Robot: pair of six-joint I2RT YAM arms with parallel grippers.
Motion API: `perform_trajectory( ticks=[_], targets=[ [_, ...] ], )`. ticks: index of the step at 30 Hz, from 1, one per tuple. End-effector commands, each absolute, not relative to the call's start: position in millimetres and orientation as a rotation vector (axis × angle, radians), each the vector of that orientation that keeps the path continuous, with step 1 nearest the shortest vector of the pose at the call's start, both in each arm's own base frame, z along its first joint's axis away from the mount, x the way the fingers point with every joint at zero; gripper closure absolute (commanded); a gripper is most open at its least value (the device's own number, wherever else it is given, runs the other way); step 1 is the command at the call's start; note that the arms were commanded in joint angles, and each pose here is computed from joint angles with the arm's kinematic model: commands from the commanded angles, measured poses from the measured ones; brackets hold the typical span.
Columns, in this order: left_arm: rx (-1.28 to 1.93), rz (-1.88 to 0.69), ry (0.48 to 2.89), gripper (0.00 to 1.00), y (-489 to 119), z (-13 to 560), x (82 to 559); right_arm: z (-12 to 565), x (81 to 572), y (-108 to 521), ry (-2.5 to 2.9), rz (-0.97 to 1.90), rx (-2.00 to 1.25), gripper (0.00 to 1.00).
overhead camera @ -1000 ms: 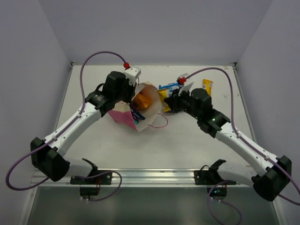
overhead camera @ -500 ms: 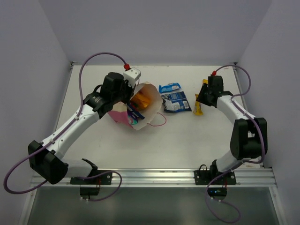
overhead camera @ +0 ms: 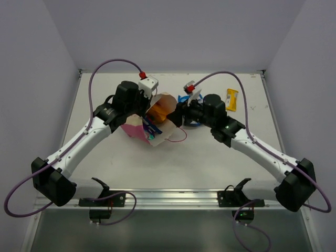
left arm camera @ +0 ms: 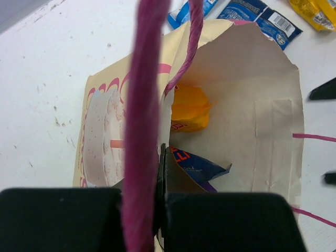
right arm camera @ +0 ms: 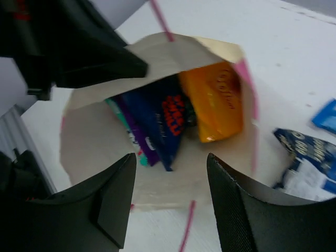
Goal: Take the snacks out of the paper bag
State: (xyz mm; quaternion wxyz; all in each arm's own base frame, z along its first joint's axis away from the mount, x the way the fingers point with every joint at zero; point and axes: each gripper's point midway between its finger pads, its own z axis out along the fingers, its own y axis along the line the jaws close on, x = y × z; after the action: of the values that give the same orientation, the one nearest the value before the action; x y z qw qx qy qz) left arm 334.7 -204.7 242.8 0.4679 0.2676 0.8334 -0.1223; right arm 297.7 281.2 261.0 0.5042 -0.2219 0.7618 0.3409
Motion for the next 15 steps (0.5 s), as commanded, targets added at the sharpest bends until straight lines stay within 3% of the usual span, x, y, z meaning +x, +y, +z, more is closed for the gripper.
perform_trajectory(
  ticks=[1, 9, 12, 15],
  targets=[
    [0.637, -0.287, 2.064, 1.00, -197.2, 244.9, 333.4, 256.2, 297.0, 329.7, 1.751, 0.896, -0.702, 0.41],
    [0.597, -0.315, 2.088, 1.00, -200.0, 245.2, 333.6, 219.0, 289.0, 401.3, 1.751, 1.004, -0.837, 0.42],
    [0.592, -0.307, 2.089, 1.00, -198.8, 247.0, 333.5, 203.9, 294.8, 410.5, 1.774, 0.998, -0.834, 0.48],
    [0.584, -0.310, 2.085, 1.00, -198.6, 249.9, 333.9, 190.5, 299.6, 414.3, 1.792, 0.989, -0.828, 0.61]
  ],
)
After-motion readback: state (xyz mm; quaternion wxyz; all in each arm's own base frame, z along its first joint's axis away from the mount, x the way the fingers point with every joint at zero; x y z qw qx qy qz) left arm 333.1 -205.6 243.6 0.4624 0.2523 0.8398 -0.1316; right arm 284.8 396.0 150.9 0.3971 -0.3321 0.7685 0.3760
